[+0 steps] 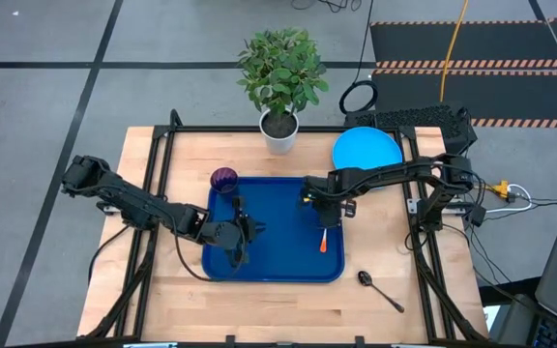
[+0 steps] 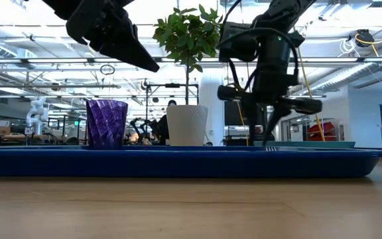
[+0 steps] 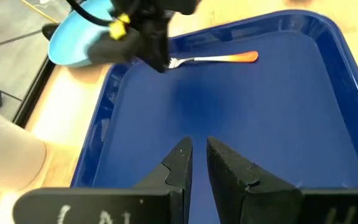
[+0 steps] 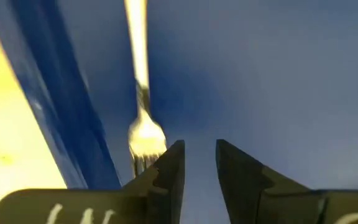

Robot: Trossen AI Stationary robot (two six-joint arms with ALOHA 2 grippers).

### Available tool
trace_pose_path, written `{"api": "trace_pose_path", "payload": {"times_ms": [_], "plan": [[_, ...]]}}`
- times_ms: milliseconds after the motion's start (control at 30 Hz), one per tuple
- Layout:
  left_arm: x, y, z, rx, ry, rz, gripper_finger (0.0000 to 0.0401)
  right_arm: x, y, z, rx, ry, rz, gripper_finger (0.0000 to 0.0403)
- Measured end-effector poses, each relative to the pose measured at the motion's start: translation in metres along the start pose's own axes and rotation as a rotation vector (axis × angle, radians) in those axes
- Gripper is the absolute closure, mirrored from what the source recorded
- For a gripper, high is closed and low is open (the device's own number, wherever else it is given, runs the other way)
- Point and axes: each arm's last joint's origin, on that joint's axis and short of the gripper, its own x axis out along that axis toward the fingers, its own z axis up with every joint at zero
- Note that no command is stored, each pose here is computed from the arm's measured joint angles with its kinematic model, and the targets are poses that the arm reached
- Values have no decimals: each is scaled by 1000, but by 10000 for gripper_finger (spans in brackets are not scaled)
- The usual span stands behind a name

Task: Pick and place plate/cup/fork/spoon on tray
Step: Put the light blue plate on the blue tray to the left of the orange fork

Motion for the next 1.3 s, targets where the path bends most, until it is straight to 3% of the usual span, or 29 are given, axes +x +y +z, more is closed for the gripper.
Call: {"api": "trace_pose_path", "payload": {"times_ms": [100,200,267,400,500,633,833,1033,1300], "plan": [[0,0,-1,-9,7,0,350,-11,-3,-2,120,66,-72,319],[0,0,-1,-9,7,-1,350,-28,-4,-3,329,95,-173,319],[0,0,-1,-13,8,-1,350,-42,-5,-4,510,119,-265,319],[0,0,-1,-27,9,0,350,-64,-2,-19,999,195,-441,319],[0,0,0,-33,1,0,350,-71,12,-37,1319,217,-408,319],[0,0,0,-15,-4,0,350,-69,31,-55,1555,234,-215,319],[1,3,0,28,0,9,350,-50,51,-64,1657,243,-78,319],[5,10,0,31,9,29,350,-33,66,-75,1733,274,-62,319],[5,11,-1,27,16,32,350,-17,82,-88,1701,333,-90,319]]}}
